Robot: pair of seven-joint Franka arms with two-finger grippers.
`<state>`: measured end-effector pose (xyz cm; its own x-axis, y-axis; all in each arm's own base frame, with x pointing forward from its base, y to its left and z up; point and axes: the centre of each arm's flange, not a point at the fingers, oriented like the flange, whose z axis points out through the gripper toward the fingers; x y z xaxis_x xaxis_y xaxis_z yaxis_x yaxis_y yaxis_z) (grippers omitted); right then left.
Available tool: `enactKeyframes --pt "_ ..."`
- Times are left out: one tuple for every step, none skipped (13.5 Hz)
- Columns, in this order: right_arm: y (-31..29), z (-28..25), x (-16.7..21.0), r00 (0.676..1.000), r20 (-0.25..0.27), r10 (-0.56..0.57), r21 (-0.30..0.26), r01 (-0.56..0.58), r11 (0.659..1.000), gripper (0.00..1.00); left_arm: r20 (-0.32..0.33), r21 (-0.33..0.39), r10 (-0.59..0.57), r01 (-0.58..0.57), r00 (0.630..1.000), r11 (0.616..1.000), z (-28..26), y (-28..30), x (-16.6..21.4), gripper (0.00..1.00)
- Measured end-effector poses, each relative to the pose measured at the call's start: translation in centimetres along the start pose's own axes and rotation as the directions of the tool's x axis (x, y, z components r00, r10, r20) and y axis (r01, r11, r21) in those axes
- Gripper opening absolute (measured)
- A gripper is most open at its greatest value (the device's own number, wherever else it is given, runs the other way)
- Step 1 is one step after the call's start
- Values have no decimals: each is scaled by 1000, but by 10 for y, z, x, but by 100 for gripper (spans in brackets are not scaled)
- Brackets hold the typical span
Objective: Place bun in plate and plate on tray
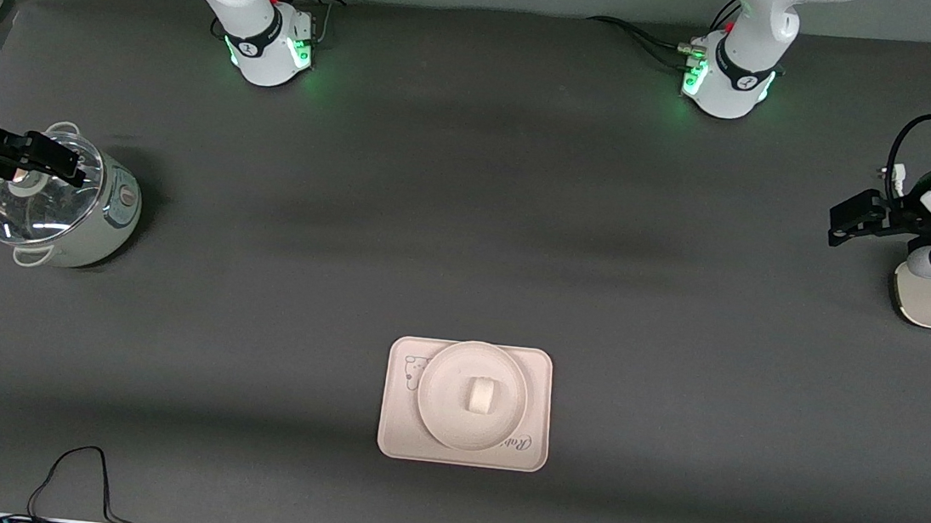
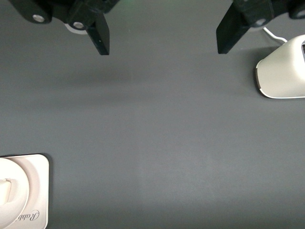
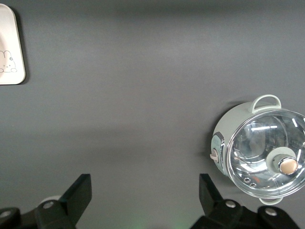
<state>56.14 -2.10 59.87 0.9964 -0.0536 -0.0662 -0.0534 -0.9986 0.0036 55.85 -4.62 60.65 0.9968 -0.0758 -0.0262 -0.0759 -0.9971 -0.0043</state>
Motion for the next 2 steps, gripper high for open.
enactKeyframes --pt "0 0 0 1000 0 0 0 0 1000 100 0 0 0 0 1000 1000 0 0 0 100" --pt "0 0 0 1000 0 0 -1 0 1000 100 0 0 0 0 1000 1000 0 0 0 100"
